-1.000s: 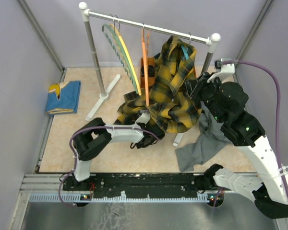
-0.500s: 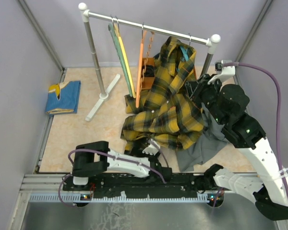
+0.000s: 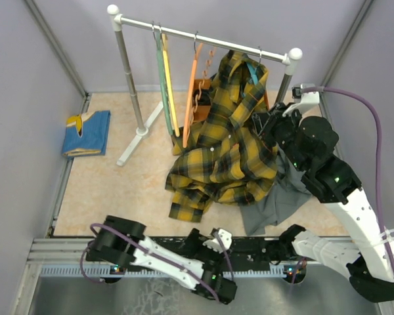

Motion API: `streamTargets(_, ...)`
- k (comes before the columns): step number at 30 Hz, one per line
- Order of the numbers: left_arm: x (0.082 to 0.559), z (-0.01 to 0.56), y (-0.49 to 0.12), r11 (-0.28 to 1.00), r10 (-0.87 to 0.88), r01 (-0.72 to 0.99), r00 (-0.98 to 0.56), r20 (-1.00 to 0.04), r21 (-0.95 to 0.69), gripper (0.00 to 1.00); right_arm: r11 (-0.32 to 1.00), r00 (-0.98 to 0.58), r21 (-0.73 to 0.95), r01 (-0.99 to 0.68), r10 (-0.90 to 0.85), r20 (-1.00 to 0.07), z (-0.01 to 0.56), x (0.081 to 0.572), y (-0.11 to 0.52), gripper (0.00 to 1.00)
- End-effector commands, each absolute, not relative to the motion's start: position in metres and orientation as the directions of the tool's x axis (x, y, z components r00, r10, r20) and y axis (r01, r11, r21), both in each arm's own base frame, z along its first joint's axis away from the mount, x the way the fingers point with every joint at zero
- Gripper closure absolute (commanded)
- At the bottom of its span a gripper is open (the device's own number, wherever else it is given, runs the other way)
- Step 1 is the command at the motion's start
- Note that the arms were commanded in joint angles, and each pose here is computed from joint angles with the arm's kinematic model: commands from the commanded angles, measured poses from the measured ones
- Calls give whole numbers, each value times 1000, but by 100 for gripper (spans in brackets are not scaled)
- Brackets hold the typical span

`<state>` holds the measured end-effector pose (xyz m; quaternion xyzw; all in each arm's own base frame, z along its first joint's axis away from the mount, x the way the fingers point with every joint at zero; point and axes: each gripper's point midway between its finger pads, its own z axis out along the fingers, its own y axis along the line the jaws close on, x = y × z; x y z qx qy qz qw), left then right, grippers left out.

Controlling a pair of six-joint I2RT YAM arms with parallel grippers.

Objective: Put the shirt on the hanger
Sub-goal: Adjust the shirt at the center of the board.

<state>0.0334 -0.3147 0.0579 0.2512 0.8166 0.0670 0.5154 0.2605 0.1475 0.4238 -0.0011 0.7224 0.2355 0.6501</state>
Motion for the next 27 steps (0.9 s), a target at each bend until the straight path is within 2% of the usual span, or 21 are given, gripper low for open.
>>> streamTargets(1,33,123,-338,932,152,360,-309,-939,32,1,895,-154,320,-310,285,-946,420,260,146,83)
streamTargets(2,30,133,-341,905,203,420,-282,-938,69,2,894,-156,320,-313,284,-946,419,260,146,83)
streamTargets(4,23,148,-351,857,187,515,-283,-941,16,3,894,-162,319,-314,280,-946,418,260,147,81)
streamTargets(7,11,163,-356,729,113,671,-314,-943,-136,7,897,-172,314,-312,272,-947,414,259,147,80)
streamTargets(11,21,181,-326,622,-93,686,-415,-905,-378,13,913,-188,293,-285,247,-951,403,257,140,77)
streamTargets(16,63,182,-283,688,-227,534,-484,-845,-491,17,927,-196,269,-262,221,-955,393,250,129,60)
streamTargets(18,80,185,-277,689,-250,510,-500,-829,-515,20,923,-184,263,-281,218,-959,396,243,126,49)
streamTargets(20,94,188,-277,681,-248,509,-516,-820,-527,22,915,-162,249,-318,207,-965,401,234,125,43)
streamTargets(23,118,190,-272,725,-227,486,-502,-835,-489,21,894,-104,224,-388,198,-975,415,215,121,38)
streamTargets(27,148,190,-269,742,-241,459,-497,-833,-488,23,868,-51,223,-443,224,-973,425,194,115,36)
